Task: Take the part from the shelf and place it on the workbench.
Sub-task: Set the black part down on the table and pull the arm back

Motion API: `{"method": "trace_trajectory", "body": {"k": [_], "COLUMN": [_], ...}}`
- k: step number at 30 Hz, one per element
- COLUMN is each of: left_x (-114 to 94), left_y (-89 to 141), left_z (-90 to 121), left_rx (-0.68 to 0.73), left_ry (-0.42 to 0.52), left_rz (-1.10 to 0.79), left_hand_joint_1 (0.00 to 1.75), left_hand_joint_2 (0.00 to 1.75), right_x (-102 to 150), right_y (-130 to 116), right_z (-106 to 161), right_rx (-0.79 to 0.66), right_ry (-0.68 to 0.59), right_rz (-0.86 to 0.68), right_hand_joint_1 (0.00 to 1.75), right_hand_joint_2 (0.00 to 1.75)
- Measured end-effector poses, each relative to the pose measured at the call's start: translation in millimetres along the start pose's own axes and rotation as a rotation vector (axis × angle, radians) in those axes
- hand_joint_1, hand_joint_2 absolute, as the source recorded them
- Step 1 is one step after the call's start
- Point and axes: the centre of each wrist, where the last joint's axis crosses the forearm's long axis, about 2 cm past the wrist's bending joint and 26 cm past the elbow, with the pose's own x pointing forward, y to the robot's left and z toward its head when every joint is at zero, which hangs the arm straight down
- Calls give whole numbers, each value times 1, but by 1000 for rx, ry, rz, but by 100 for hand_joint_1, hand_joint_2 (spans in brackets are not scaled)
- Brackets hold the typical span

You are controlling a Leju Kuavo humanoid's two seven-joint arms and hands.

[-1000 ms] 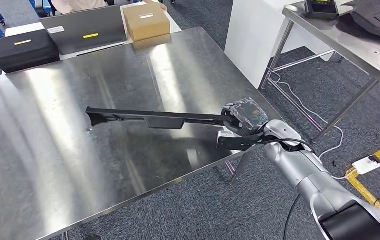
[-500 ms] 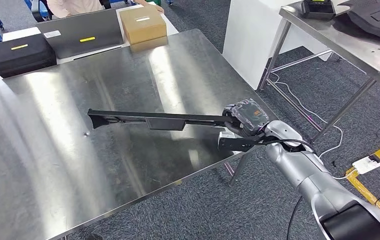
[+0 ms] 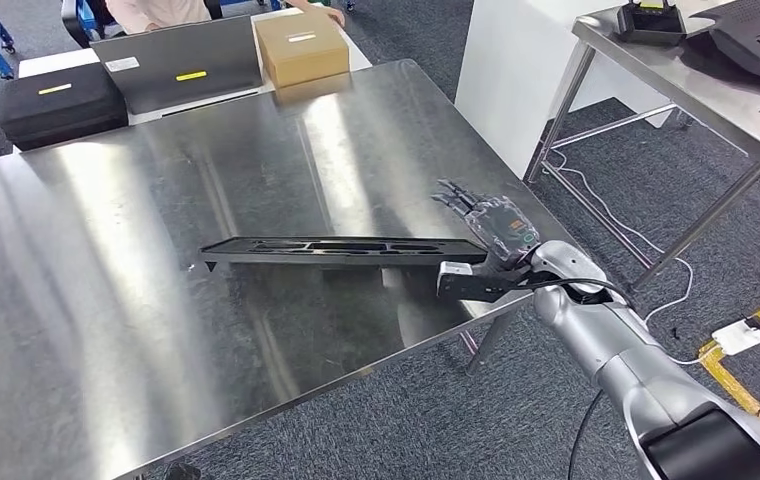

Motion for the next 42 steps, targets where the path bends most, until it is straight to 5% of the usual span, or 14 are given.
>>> {"method": "trace_trajectory", "body": {"k": [18, 22, 42], "left_x": [-2, -1, -2], "left_y": [1, -1, -2], "left_z": [1, 1, 2], "left_rx": [1, 0, -21], "left_ry": [49, 66, 84], "left_rz": [11, 15, 23], "left_hand_joint_1": [0, 0, 0], "left_hand_joint_2": [0, 175, 175], "right_x": [-2, -4, -5], "right_y": [-2, -4, 3], "right_z": [2, 4, 8], "right_rx": [-9, -14, -7], "right_ry": [22, 32, 42], "right_rz": [-17, -18, -58], "right_hand_joint_1": [0, 0, 0], "right_hand_joint_2": [175, 175, 175]}}
